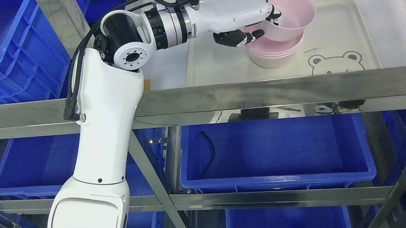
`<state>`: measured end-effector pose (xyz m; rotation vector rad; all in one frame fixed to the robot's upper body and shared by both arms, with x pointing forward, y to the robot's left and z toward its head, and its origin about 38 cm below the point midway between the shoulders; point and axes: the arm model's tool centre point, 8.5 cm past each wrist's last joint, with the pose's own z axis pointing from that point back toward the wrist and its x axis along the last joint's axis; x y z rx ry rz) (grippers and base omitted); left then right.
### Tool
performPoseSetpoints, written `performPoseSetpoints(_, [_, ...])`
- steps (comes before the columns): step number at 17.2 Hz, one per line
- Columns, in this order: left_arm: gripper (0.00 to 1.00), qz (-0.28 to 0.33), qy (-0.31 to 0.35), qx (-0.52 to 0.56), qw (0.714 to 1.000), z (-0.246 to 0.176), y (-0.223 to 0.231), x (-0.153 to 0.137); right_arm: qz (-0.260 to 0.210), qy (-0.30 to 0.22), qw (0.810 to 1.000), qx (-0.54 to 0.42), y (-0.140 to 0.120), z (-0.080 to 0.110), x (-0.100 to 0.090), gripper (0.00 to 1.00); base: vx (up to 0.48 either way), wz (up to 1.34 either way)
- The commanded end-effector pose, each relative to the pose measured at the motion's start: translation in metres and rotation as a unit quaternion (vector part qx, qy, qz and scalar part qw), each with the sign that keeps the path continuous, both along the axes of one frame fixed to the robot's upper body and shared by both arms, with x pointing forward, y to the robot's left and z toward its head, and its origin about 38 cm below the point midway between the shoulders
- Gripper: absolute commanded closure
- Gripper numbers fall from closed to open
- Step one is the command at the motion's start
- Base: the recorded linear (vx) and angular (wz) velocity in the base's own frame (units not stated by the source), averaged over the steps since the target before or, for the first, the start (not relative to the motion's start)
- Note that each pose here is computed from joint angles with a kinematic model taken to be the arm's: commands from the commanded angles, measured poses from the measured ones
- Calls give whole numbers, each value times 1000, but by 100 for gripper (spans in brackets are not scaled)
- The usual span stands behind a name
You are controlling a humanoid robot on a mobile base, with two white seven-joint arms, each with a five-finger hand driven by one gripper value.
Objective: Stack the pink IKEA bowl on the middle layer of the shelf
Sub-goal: 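Lower the held bowl with the left hand onto the pink bowl on the tray, then open the left hand and release the bowl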
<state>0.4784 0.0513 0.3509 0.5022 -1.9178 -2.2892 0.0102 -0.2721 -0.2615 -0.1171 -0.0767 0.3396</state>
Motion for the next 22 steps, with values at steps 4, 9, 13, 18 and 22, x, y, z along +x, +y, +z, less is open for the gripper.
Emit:
performPoseSetpoints(4, [96, 19, 7, -6, 1000, -16, 23, -2, 0, -1, 1000, -7, -10, 1, -4, 0, 0, 0])
performPoseSetpoints(9, [42, 21, 7, -26, 999, -10, 23, -1, 0, -1, 1000, -7, -10, 1, -4, 0, 0, 0])
performPoseSetpoints(13, [20, 32, 2, -115, 993, 10, 50, 4, 0, -1, 1000, -7, -10, 1, -4, 0, 0, 0])
performPoseSetpoints(18, [19, -117, 126, -327, 929, -28, 19, -35, 1, -1, 1000, -7, -10, 1, -4, 0, 0, 0])
performPoseSetpoints(22, [16, -192, 213, -299, 910, -104, -44, -105, 0, -1, 1000, -7, -10, 1, -4, 0, 0, 0])
